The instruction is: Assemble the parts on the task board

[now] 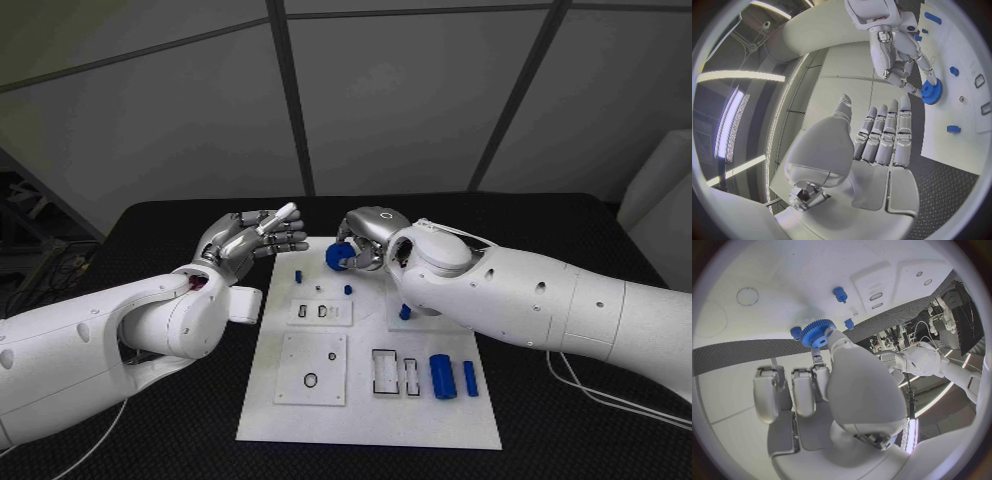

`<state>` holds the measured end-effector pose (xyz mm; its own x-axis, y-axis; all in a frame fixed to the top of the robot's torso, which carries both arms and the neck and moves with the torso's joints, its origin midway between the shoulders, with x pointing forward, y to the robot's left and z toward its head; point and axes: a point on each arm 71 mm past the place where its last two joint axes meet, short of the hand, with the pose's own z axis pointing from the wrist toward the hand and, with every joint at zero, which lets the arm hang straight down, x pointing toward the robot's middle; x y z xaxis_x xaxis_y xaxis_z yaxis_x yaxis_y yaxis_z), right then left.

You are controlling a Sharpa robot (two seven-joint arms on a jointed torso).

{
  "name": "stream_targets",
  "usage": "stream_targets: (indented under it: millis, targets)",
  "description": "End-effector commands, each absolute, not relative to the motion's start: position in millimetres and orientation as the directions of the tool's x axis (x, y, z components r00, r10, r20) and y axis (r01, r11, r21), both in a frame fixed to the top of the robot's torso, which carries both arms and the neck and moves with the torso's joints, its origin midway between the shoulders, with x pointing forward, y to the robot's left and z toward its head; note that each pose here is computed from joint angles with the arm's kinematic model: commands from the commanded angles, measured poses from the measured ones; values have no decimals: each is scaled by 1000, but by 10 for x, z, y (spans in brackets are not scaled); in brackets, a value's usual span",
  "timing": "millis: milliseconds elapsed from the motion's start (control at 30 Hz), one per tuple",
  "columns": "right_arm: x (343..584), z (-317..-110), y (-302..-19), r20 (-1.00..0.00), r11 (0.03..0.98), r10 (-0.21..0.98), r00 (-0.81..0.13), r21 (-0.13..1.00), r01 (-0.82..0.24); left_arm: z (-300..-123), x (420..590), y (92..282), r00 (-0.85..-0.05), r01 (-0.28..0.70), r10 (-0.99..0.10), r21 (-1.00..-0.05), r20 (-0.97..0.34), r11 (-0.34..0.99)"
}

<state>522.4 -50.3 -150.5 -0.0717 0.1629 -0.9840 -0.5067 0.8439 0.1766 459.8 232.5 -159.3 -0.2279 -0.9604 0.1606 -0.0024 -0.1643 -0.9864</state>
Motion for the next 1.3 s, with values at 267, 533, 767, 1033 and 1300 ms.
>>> stream_targets:
  millis: [267,533,767,1033,1300]
  targets:
    - [5265,-1533,-506,-989,851,124,-86,150,-504,-1574,4596,2306,-245,5,-956,-986,160,-167]
    - [5275,-1552,-494,-989,849,111,-96,144,-509,-1573,4594,2305,-245,5,-956,-986,160,-167]
    - [5274,-1559,-486,-989,847,107,-99,143,-512,-1573,4595,2309,-244,5,-957,-986,160,-166]
    - [5283,-1568,-497,-988,851,110,-106,149,-503,-1573,4596,2311,-243,5,-957,-986,159,-166]
    - [5292,-1604,-516,-985,860,93,-148,154,-487,-1574,4598,2314,-242,5,-957,-986,159,-165]
